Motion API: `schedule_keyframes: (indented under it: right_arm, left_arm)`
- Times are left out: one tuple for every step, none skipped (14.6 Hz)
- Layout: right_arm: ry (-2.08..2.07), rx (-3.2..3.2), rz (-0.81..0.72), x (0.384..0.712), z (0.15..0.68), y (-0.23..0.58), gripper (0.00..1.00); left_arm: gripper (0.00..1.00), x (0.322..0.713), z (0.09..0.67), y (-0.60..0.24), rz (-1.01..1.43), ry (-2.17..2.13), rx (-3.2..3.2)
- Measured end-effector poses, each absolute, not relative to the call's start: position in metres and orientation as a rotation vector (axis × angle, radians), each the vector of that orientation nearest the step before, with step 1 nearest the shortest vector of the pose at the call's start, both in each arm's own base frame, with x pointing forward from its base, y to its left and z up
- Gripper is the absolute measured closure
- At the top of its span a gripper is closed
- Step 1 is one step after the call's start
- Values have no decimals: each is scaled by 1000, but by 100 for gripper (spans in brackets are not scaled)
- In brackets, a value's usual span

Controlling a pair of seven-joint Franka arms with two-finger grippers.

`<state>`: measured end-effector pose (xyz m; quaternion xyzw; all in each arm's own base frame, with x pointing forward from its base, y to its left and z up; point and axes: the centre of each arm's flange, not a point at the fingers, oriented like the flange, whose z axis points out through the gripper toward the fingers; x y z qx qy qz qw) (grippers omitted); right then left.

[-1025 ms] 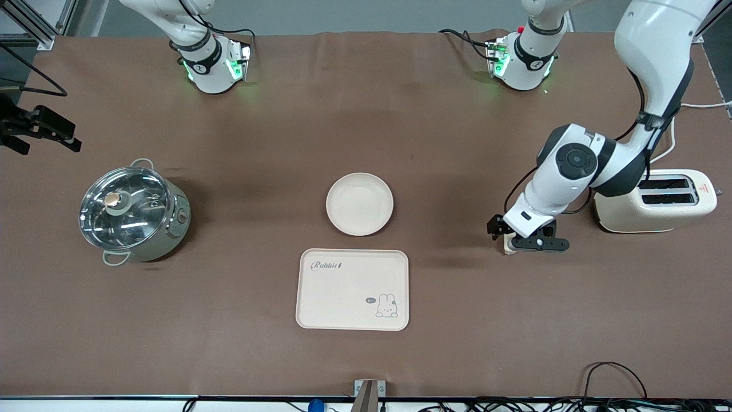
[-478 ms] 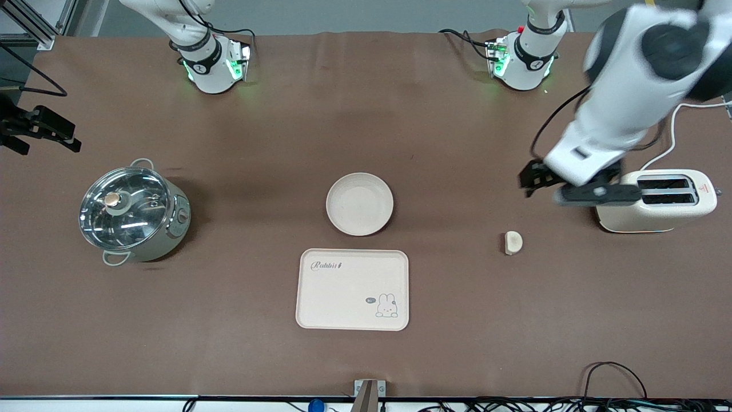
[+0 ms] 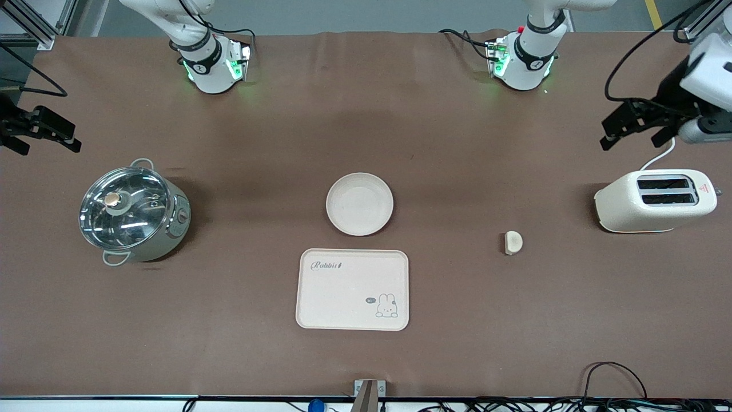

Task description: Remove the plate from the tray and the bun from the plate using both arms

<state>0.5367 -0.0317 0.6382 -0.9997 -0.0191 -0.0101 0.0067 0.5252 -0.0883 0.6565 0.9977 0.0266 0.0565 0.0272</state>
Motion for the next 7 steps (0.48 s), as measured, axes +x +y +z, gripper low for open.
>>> schedule_keyframes:
  right_arm:
    - [-60, -3127, -32, 537, 638, -32, 0]
    - [-60, -3127, -32, 537, 638, -32, 0]
    - [-60, -3127, -32, 537, 638, -32, 0]
    - [-60, -3127, -32, 537, 638, -32, 0]
    - [-60, -3127, -32, 537, 638, -32, 0]
    - [-60, -3127, -32, 537, 638, -32, 0]
    - [-60, -3127, -32, 537, 638, -32, 0]
  left_arm:
    - [0, 523, 656, -92, 185, 42, 3093]
    - [0, 523, 657, -94, 195, -12, 3106]
    - [0, 523, 657, -92, 199, -51, 3117]
    - [0, 524, 656, -89, 199, -72, 3126]
    - [0, 526, 654, -87, 194, -85, 3132]
    - [0, 528, 651, -85, 189, -89, 3137]
    - [0, 530, 651, -85, 188, -91, 3140]
